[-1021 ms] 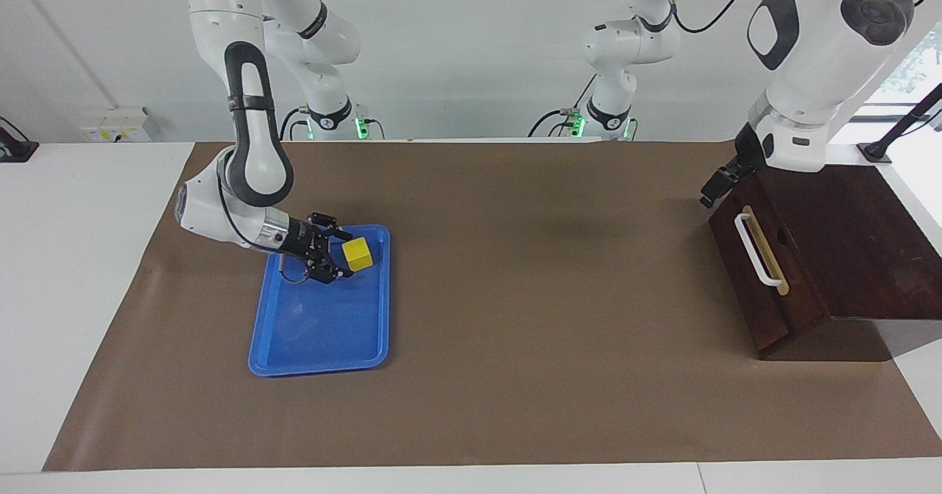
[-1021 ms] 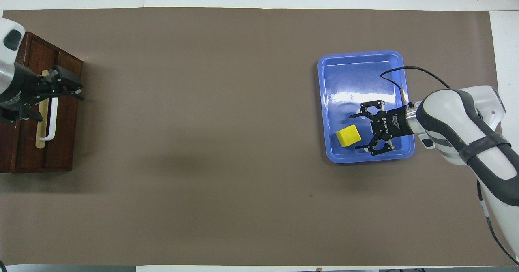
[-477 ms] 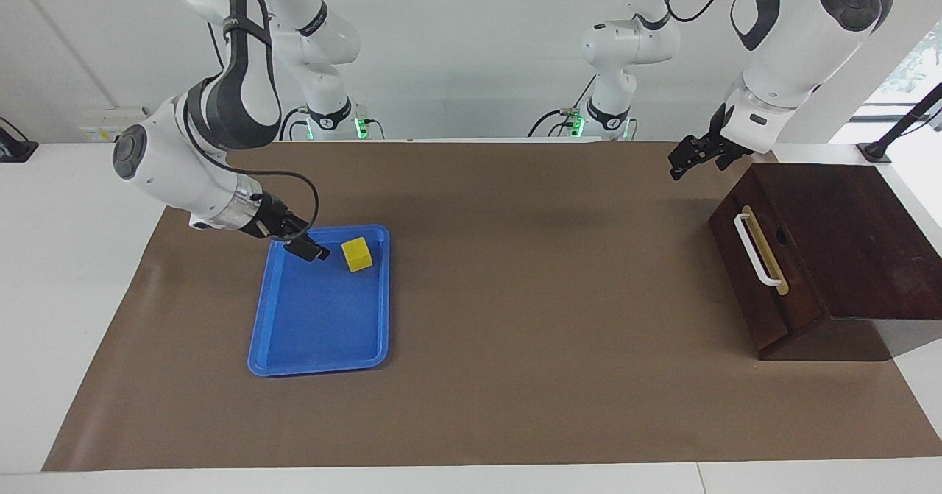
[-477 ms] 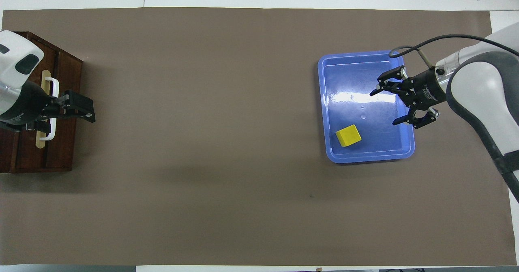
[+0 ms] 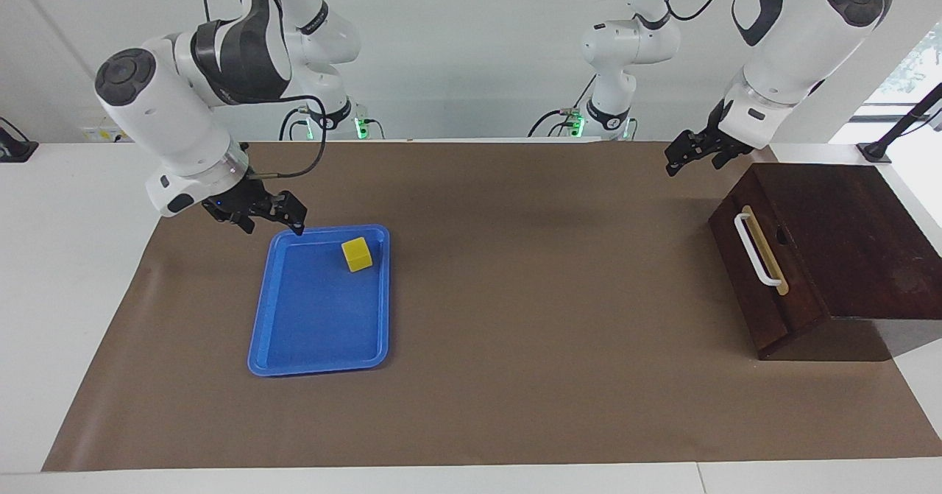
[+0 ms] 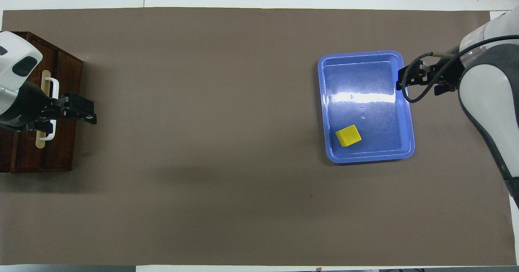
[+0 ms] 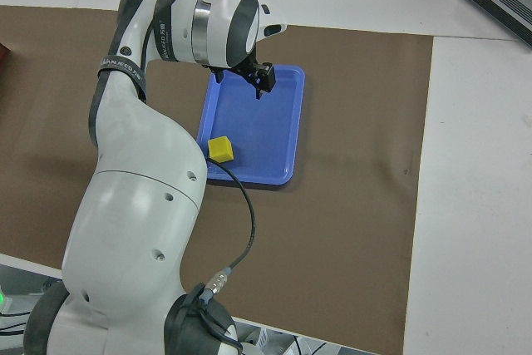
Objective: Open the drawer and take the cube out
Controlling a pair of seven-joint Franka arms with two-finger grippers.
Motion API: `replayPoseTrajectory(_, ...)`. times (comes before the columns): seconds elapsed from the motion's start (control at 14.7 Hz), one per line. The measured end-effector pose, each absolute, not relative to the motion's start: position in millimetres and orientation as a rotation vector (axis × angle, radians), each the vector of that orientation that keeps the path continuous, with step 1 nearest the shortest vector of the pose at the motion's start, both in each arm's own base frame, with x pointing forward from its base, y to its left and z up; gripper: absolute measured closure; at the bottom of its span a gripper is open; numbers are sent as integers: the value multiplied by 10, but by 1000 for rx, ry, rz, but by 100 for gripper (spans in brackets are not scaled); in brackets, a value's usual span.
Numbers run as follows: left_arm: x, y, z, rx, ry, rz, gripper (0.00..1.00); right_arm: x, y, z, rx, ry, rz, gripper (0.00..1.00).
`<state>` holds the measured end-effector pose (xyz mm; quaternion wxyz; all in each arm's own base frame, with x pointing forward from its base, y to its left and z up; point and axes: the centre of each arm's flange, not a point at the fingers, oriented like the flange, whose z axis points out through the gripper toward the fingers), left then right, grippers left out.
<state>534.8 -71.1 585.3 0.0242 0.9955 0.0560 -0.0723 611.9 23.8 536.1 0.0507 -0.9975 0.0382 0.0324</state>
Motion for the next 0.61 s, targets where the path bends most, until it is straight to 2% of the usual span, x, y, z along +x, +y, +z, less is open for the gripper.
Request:
replayPoseTrajectory(0.14, 5347, -701, 5864, 3080, 174, -220, 0, 6021, 233, 5605, -3060, 65, 109, 0)
replayPoseTrajectory(0.41, 5322, -700, 5888, 3081, 173, -225, 0, 5550, 269, 6177, -3118, -2, 179, 0)
replayPoseTrajectory(0.61, 5298, -698, 5885, 3083, 172, -238, 0, 5376, 268, 6309, -3156, -63, 179, 0)
